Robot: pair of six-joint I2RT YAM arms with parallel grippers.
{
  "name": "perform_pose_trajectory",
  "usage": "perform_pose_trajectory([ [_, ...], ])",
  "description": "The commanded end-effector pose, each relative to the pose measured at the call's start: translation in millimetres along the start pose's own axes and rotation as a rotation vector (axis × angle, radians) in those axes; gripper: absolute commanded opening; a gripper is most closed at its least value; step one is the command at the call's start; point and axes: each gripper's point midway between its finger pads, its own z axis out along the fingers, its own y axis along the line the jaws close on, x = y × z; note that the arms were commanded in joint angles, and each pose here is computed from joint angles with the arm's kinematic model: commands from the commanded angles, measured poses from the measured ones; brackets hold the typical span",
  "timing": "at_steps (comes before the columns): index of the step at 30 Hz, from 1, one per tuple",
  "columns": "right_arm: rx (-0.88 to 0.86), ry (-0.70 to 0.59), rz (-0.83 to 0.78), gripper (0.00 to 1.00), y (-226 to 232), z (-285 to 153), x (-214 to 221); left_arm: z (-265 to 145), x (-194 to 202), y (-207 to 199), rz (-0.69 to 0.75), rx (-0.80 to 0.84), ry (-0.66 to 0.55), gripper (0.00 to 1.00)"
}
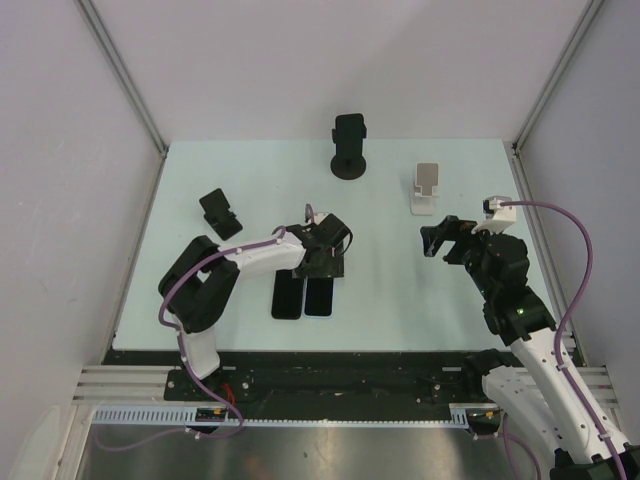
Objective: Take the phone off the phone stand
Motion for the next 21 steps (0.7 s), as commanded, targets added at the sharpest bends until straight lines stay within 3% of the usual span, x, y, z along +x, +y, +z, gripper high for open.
perform_pose_trajectory([
  [1,-0.005,-0.014,-0.007,0.98,0,0,-3,-16,-16,-5,-0.049,0.027,-0.062,0.85],
  [9,-0.005,-0.016,-0.007,0.98,0,0,-3,-24,-18,-5,-0.058,0.039,-0.078,0.92],
  [21,-0.001,-0.017,-0.007,0.98,-1,1,-3,-69,-48,-12,-0.078,0.125,-0.186,1.00],
])
